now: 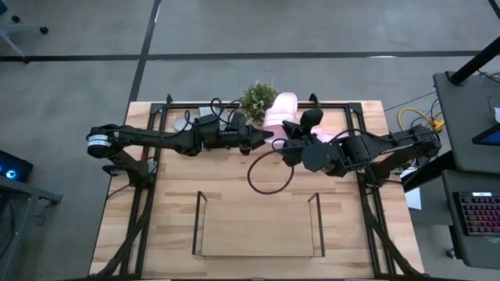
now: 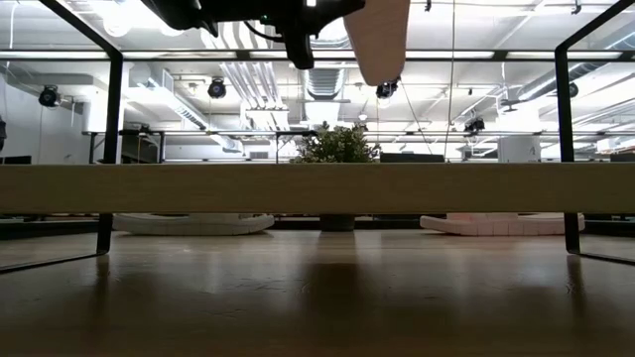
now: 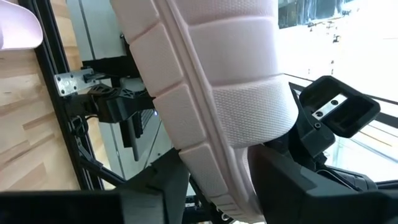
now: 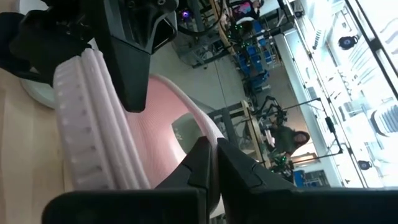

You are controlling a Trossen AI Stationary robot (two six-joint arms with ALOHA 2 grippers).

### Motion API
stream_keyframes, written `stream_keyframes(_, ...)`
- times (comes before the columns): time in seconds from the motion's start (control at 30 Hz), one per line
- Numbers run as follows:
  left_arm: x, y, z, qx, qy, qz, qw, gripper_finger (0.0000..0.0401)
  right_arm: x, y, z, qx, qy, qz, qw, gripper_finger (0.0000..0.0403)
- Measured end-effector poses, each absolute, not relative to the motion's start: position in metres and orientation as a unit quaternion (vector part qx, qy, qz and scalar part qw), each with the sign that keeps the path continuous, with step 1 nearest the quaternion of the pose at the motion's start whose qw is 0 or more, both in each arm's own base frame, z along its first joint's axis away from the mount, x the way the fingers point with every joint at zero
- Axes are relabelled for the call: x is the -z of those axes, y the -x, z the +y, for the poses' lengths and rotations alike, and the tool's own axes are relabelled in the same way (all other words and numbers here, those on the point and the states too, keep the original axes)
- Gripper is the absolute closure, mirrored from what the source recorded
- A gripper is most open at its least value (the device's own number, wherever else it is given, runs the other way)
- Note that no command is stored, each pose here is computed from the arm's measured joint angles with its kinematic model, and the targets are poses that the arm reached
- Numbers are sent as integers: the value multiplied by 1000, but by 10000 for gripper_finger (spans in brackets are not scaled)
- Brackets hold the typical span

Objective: Pick and place slides into the shelf
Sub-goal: Put the top pink slide on the shelf

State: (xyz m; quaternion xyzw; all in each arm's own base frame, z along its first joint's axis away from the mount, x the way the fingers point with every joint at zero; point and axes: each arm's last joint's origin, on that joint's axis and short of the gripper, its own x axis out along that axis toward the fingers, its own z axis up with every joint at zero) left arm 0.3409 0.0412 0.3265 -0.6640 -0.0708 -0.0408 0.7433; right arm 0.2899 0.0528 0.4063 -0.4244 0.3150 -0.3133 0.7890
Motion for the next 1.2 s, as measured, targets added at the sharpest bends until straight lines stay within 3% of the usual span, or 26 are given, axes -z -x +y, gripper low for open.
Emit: stream_keyframes(1.2,-326,-337,58,44,637,-92,764,251,-424,-271,50,342,444,310,768,395)
